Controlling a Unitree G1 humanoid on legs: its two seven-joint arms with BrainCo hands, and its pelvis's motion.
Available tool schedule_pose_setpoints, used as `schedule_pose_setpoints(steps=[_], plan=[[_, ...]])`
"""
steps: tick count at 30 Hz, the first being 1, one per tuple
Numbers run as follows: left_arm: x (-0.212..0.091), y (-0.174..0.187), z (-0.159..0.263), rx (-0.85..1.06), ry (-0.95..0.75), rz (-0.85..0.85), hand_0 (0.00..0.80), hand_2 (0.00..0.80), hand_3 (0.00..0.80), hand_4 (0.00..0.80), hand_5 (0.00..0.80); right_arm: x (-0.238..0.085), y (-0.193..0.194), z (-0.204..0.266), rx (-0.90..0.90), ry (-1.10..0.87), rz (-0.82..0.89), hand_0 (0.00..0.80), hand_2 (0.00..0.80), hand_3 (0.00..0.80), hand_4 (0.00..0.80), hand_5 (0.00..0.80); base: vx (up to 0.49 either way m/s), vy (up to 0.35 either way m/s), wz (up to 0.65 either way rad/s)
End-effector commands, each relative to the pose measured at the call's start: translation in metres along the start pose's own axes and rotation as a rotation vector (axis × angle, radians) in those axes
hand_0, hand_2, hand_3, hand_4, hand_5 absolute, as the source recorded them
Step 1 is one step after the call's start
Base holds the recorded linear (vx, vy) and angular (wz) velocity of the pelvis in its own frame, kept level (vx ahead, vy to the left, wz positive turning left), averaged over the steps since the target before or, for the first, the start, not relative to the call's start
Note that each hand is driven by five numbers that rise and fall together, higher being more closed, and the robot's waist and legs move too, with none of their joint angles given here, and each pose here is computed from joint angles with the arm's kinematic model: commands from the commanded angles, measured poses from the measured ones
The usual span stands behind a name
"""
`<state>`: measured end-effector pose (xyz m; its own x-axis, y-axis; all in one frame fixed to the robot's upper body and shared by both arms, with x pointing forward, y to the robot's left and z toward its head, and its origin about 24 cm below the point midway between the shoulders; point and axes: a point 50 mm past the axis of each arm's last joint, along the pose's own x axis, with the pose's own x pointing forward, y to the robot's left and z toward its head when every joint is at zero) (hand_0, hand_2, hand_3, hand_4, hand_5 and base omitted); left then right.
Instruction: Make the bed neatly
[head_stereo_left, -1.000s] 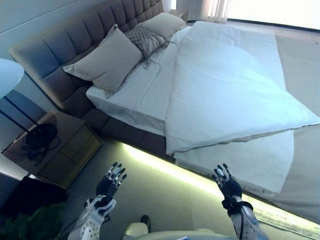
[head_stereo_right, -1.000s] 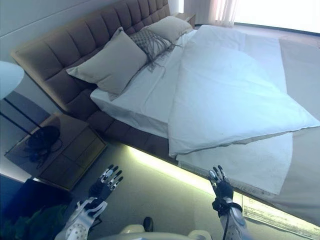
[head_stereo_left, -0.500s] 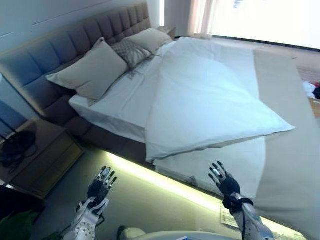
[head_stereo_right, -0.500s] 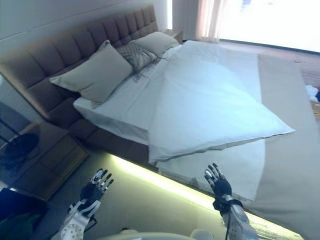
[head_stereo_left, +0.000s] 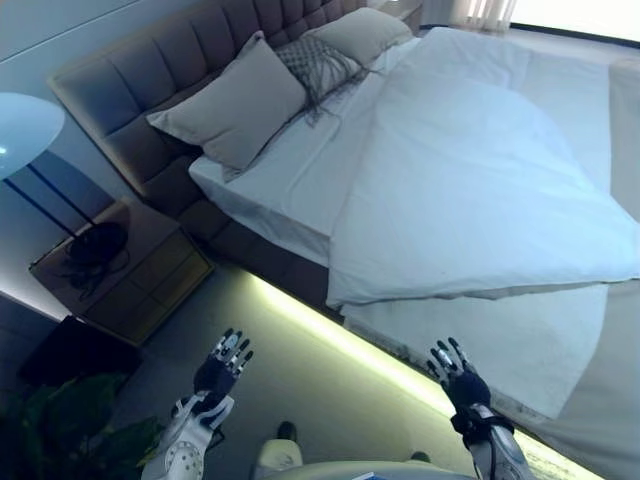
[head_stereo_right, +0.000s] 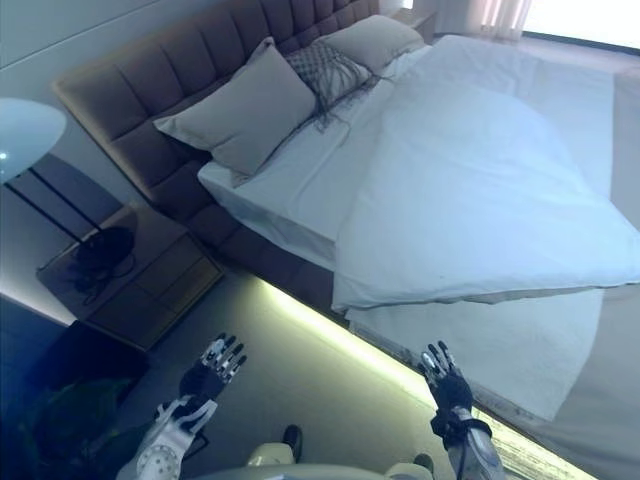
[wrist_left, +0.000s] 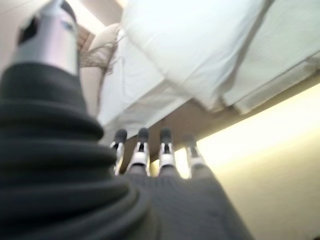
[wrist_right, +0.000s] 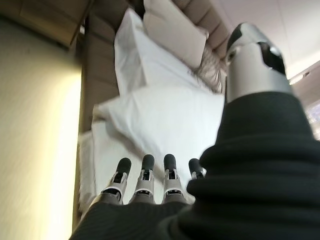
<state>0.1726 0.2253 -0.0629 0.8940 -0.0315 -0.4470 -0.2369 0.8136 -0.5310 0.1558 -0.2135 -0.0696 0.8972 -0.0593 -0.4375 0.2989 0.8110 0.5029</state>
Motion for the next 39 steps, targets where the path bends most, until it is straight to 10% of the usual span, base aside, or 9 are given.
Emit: schedule_pose_setpoints(steps=[1, 11, 39], plan=[[0.001, 0.003, 0.035, 0.085, -0.103, -0.014, 0.000, 0.000, 0.000, 0.000, 0.000, 0.005, 0.015, 0.014, 0.013, -0.107, 0.067, 0.000, 0.000, 0.000, 0.000, 0.000, 0.249, 0.183, -0.09], [0.000, 0.008, 0.025, 0.098, -0.056, 0.001, 0.000, 0.000, 0.000, 0.000, 0.000, 0.002, 0.028, 0.008, 0.051, -0.108, 0.105, 0.000, 0.000, 0.000, 0.000, 0.000, 0.200, 0.194, -0.16], [-0.023, 0.017, 0.000, 0.005, -0.007, -0.027, 0.000, 0.000, 0.000, 0.000, 0.000, -0.002, 0.003, 0.012, -0.017, -0.034, 0.104, 0.000, 0.000, 0.000, 0.000, 0.000, 0.285, -0.265, 0.13]])
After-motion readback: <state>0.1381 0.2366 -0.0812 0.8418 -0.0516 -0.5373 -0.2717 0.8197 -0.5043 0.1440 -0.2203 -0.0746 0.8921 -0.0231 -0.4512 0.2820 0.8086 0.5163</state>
